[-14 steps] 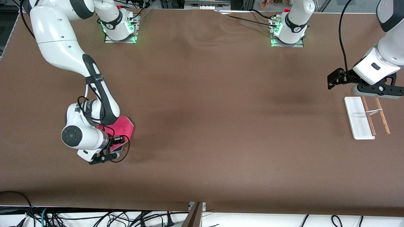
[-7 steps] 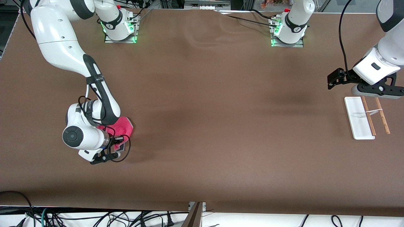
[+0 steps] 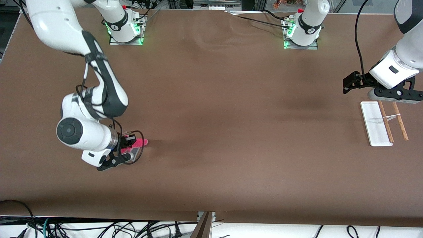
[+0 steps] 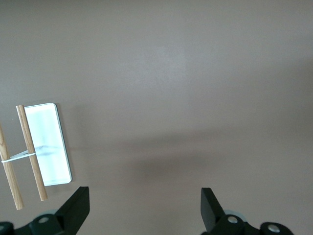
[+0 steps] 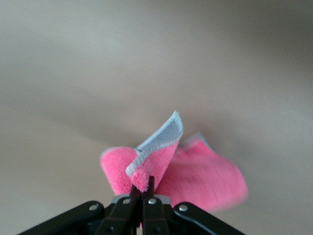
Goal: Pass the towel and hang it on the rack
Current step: 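Lift the towel with the right gripper while the left gripper approaches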
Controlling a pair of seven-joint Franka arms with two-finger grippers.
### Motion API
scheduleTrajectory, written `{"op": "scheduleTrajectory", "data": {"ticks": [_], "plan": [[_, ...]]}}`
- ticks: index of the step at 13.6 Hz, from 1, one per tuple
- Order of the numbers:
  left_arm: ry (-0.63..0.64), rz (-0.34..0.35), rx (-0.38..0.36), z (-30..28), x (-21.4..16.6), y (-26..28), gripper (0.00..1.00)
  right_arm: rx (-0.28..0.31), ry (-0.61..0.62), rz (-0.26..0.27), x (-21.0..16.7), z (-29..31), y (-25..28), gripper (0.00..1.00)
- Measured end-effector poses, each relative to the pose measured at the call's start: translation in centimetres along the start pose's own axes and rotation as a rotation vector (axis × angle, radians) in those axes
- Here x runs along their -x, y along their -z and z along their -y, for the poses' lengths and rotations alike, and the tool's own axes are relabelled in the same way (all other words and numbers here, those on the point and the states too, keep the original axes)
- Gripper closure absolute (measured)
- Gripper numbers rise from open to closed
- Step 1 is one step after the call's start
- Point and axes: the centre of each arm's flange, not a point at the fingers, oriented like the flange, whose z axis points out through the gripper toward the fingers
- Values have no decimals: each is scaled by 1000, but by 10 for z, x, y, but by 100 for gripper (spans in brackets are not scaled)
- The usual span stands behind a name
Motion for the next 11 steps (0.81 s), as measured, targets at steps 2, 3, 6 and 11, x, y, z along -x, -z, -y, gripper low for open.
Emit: {"op": "scheduleTrajectory", "data": {"ticks": [2, 3, 6, 11], "plan": [[0, 0, 0, 0, 0, 0, 0, -4, -20, -12, -3, 42, 30, 98], [0, 0, 0, 0, 0, 0, 0, -15, -43, -20, -4, 66, 38, 98], [0, 0, 0, 0, 0, 0, 0, -64, -105, -24, -4, 136, 44, 98], [3, 14, 5, 1, 0, -4, 0, -117, -142, -115, -1, 235, 78, 98]]}}
